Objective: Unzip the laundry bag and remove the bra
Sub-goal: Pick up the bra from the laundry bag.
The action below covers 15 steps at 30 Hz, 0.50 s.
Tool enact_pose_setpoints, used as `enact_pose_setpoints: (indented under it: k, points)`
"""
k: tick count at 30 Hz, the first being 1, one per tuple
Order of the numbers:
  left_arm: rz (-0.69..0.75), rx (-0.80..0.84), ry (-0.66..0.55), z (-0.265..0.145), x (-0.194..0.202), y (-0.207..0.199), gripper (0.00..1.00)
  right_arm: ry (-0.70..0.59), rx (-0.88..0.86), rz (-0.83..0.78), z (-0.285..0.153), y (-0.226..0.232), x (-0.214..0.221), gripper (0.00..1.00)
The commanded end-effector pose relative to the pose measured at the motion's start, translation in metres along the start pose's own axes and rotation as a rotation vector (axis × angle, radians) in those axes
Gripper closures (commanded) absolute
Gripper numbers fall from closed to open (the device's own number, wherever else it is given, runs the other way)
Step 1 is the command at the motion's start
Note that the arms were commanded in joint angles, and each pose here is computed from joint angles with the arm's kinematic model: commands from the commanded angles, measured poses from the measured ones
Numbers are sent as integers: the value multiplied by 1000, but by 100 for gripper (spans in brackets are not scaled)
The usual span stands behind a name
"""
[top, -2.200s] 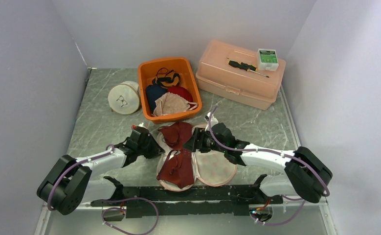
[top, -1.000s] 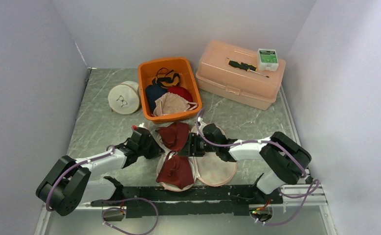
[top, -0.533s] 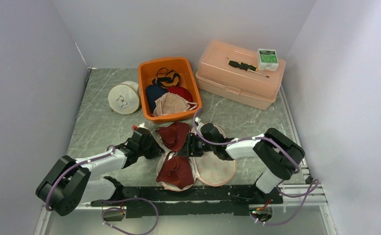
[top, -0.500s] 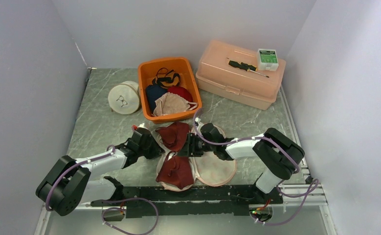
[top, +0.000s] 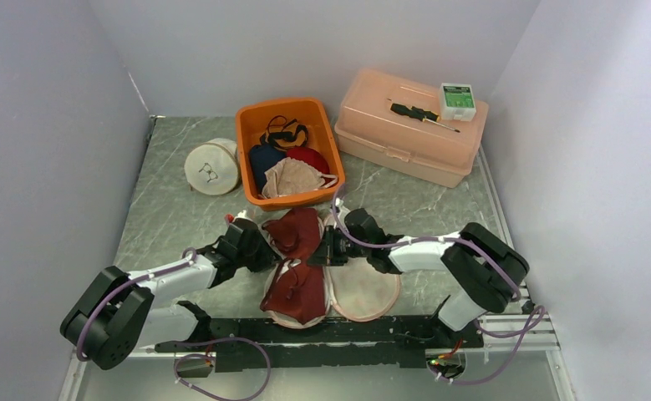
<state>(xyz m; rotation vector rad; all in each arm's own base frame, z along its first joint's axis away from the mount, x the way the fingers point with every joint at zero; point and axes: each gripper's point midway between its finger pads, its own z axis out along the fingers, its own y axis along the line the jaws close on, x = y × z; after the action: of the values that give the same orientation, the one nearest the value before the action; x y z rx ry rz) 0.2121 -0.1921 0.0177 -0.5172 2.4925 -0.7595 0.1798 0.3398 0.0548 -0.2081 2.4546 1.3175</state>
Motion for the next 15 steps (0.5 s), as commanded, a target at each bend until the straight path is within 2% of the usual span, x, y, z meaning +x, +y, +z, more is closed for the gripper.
enact_pose_setpoints:
  k: [1, 15]
  points:
    - [27, -175, 96, -6, 30, 49, 90, -60, -68, -112, -17, 30, -16, 100]
    - [28, -189, 83, -7, 26, 48, 90, -195, -78, -341, -81, 68, -44, 100]
